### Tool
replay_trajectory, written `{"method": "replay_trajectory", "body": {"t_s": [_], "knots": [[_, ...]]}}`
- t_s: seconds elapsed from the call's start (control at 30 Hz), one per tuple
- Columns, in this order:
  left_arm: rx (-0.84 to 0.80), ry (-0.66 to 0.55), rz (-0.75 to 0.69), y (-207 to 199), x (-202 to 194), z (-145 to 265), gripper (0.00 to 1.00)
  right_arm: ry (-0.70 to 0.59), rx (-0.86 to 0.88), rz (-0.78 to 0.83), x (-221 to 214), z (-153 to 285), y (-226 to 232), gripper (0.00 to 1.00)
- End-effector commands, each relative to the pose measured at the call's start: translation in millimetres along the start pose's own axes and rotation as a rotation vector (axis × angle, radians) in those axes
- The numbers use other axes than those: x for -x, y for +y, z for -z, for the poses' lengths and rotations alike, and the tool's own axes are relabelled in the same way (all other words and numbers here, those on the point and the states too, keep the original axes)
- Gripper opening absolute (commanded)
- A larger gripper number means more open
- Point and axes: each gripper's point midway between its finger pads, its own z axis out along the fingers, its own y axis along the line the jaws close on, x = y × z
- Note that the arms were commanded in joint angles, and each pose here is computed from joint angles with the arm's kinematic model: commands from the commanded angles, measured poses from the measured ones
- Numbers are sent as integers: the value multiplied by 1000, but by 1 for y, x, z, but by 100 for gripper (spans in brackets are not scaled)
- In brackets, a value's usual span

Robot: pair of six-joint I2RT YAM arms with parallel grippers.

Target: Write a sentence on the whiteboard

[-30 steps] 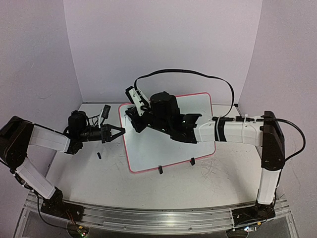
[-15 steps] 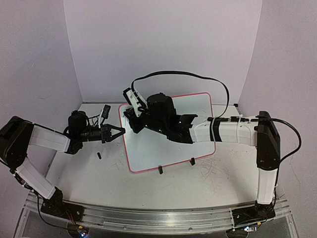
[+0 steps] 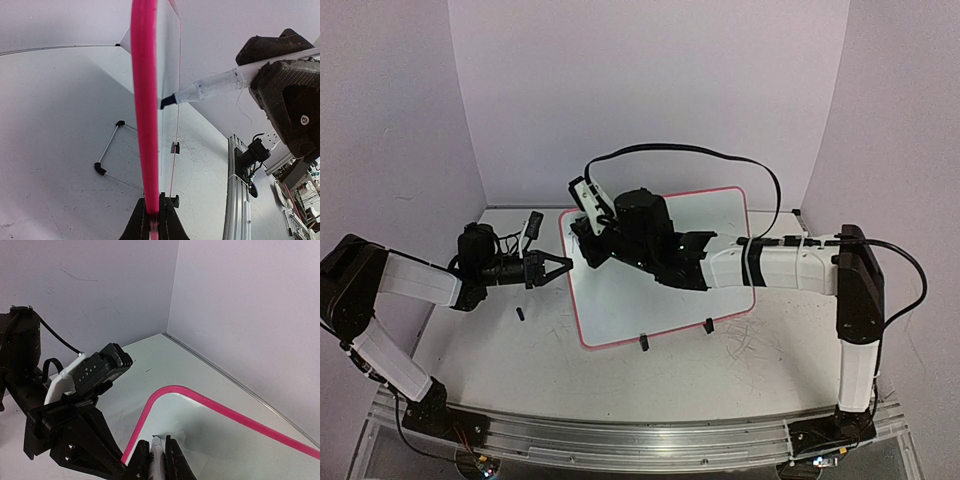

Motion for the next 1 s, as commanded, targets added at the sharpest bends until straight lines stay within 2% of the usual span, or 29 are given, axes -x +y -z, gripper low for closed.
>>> {"method": "replay_trajectory", "body": {"t_s": [0.0,0.57,0.97], "knots": [[4,-34,-109,-6,15,-1,0,-26,-80,-21,12,-1,-16,0],[3,-32,-108,-6,16,-1,0,0,-163,-30,3,17,-33,0],[1,-33,-110,-7,17,-2,0,38,-112,-57,-16,21,-24,0]]}}
